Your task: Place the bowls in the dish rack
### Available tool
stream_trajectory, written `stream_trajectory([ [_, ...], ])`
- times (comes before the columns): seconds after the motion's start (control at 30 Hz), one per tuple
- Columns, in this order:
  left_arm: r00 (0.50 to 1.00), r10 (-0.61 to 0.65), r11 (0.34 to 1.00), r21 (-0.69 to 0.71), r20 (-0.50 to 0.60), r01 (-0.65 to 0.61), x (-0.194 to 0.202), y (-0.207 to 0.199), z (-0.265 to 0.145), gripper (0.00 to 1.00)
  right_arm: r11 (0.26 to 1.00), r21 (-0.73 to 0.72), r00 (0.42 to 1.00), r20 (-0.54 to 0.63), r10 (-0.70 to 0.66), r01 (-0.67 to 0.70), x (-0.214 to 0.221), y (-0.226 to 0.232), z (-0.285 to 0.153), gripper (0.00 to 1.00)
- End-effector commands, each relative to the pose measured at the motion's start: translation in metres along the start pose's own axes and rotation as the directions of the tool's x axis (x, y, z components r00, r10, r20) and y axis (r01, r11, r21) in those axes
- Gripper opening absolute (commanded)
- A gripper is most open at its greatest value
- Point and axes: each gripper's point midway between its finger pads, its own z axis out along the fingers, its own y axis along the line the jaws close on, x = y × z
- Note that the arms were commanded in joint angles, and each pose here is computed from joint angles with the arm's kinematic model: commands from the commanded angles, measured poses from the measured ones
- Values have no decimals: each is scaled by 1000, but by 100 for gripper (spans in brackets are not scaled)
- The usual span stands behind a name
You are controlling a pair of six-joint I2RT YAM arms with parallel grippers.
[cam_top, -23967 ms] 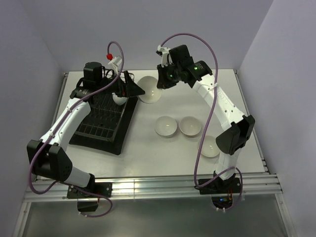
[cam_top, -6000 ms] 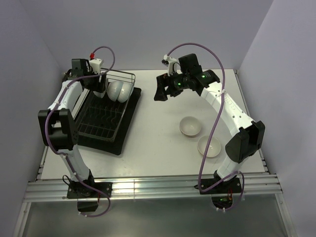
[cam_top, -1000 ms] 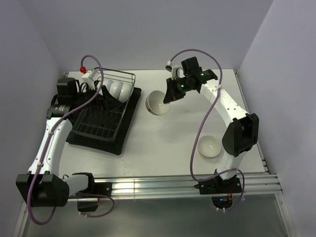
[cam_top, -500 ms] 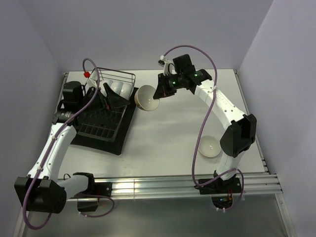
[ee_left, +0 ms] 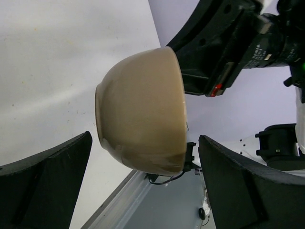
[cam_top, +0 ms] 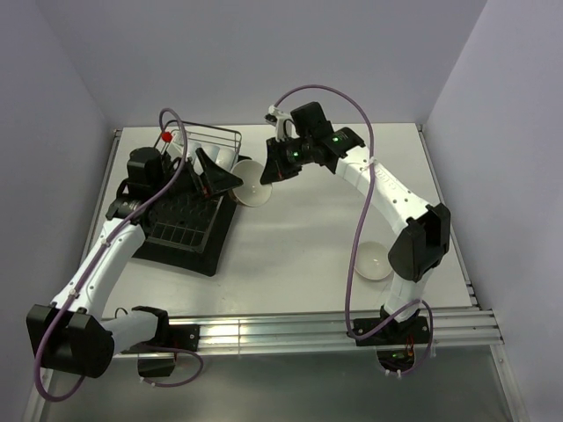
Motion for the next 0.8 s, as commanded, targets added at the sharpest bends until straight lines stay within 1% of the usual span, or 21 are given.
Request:
stream_trajectory([
  [0.0,1000,-7,1000,-23,19,8,0,4,5,99,995,-83,993,105,-53,62,-33,32,-13,0],
  [0.17,999,-40,999,-17,5,40,5,6,7,99,992,-99,994,91,-65,74,-31,38,-9,0],
  [0.27,1000,-26,1000,-2,2,26,6,3,6,100,990,-114,994,79,-72,80,-28,42,-6,0],
  [0.33,1000,7,1000,11,20,-8,4,-2,3,100,991,-111,995,70,-70,78,-25,40,-5,0],
  [0.4,997,73,997,14,40,-73,0,-9,-3,99,992,-99,995,61,-76,82,-22,38,-5,0],
  [0.43,992,116,993,20,57,-118,-5,-18,-7,100,992,-95,996,52,-76,81,-18,36,-4,0],
  [0.5,972,221,975,-8,78,-221,-12,-23,-15,100,992,-89,996,33,-87,90,-11,33,-6,0],
  [0.53,958,269,963,-10,96,-269,-20,-33,-20,99,993,-86,996,16,-86,87,-5,31,-4,0],
  [0.6,923,376,927,-54,83,-372,-25,-30,-25,100,992,-85,995,-20,-94,92,6,27,-6,0],
  [0.63,894,438,899,-57,96,-434,-33,-40,-30,100,992,-88,995,-44,-89,85,14,24,-6,0],
  [0.67,844,529,849,-78,91,-523,-38,-40,-33,99,993,-90,994,-70,-81,74,22,22,-7,0],
  [0.7,825,559,828,-108,87,-550,-43,-38,-35,99,992,-96,993,-79,-92,84,26,21,-11,0],
  [0.73,788,606,795,-118,107,-595,-52,-47,-38,100,992,-104,992,-96,-80,70,33,17,-14,0],
  [0.77,721,686,727,-122,93,-676,-57,-49,-40,100,992,-111,991,-113,-72,60,38,16,-17,0],
])
